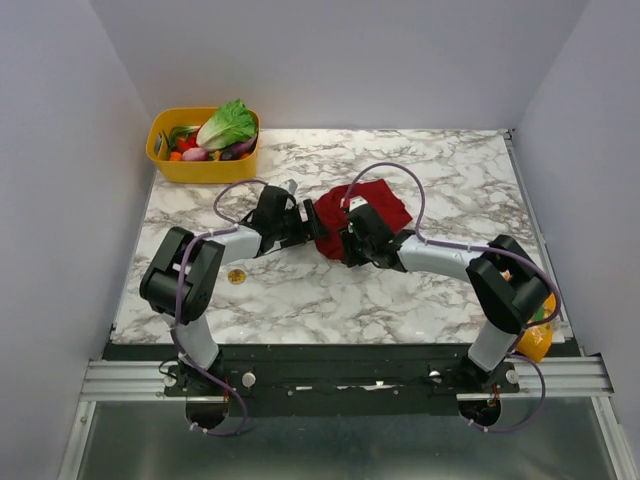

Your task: Pin the brooch onto the clothing

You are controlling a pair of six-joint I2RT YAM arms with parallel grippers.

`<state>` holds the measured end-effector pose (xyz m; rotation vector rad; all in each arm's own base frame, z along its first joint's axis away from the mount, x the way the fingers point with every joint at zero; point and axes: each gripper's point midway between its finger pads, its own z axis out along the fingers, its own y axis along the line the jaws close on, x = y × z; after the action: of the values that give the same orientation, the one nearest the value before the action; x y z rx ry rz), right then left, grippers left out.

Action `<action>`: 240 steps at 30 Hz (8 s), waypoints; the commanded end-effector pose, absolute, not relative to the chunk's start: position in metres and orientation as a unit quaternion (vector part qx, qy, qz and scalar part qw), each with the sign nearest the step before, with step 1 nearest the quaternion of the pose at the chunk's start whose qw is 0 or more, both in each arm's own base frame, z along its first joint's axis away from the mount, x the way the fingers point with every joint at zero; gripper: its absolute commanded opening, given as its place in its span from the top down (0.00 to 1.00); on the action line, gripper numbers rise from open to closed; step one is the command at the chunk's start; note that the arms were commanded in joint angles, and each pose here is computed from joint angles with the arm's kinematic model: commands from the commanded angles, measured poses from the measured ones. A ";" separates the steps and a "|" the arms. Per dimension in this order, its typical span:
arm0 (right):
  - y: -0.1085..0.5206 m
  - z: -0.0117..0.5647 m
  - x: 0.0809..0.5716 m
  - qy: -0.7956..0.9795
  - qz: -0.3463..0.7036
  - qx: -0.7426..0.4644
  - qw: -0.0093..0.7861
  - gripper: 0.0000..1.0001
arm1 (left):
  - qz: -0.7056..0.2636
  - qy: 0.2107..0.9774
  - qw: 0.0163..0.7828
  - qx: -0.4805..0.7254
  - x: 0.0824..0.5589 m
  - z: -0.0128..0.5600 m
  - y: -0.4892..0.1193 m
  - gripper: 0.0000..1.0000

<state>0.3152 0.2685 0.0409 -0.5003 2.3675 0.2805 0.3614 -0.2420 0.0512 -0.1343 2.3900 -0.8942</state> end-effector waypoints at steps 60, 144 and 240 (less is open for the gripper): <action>0.152 0.173 0.360 0.886 0.113 -0.046 0.447 0.04 | -0.175 0.931 0.319 0.018 0.375 0.113 -0.202 0.15; 0.275 0.194 0.271 0.808 0.296 -0.240 0.450 0.13 | -0.419 0.773 0.477 -0.009 0.342 0.332 -0.256 1.00; 0.161 0.115 0.297 0.902 0.231 -0.023 0.365 0.16 | -0.289 0.859 0.402 -0.128 0.383 0.188 -0.191 1.00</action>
<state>0.3340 0.1120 0.1538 0.0535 2.1821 0.3568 0.3762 -0.1839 0.1777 -0.3532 2.2013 -0.6829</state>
